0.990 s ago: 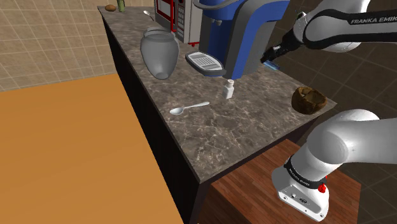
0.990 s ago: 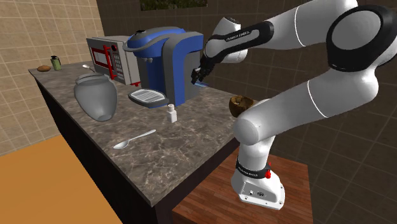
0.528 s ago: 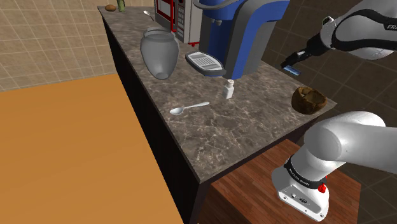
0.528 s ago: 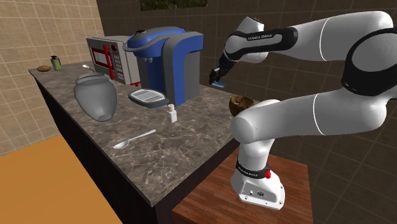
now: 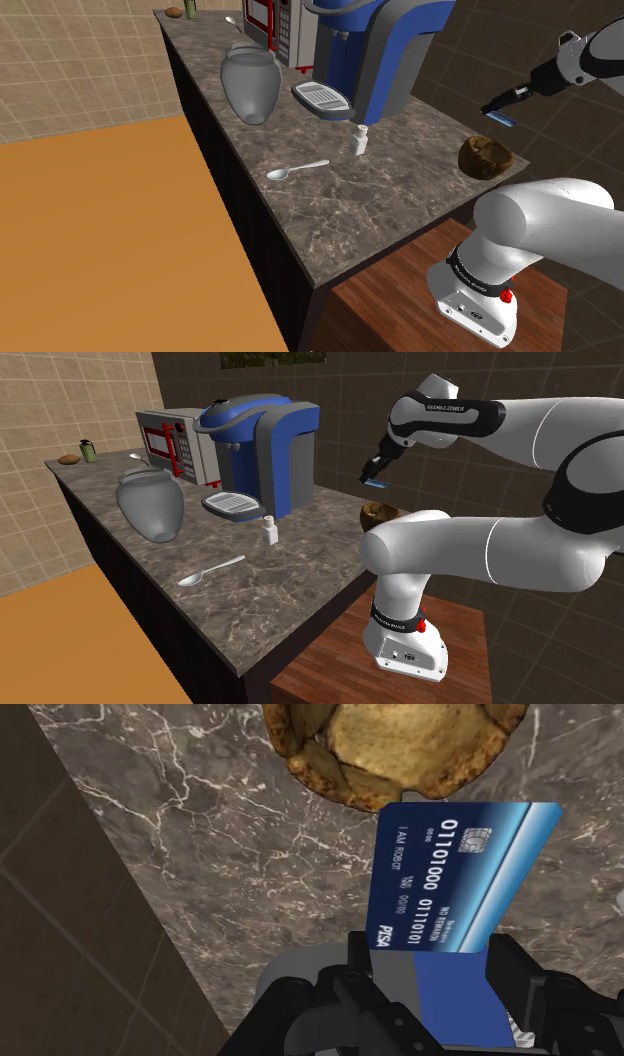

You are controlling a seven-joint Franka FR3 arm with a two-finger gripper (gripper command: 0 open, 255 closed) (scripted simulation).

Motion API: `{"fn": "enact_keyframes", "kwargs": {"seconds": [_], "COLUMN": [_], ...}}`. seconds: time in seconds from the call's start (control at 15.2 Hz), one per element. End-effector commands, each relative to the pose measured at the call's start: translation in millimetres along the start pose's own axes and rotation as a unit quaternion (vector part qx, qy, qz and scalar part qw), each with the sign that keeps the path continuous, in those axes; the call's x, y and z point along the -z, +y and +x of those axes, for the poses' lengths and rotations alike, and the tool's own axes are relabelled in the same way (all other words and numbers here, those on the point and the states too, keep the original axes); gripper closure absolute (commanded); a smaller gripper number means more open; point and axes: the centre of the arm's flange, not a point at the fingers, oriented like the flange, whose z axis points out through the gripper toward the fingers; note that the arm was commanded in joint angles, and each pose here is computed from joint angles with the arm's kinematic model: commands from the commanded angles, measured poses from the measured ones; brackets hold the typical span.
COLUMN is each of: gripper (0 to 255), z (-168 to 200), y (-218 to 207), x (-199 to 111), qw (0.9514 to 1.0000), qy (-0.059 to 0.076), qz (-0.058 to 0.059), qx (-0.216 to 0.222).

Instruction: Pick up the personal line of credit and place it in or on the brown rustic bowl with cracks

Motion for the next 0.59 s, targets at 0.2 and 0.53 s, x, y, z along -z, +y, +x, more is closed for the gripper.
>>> {"fn": "enact_keyframes", "kwargs": {"seconds": [0.2, 0.53], "gripper": [255, 255], "z": [-30, -44], "y": [18, 18], "x": [2, -20], "qw": [1.0, 1.0], "qy": [-0.001, -0.001], "qz": [0.001, 0.001], "qx": [0.001, 0.001]}}
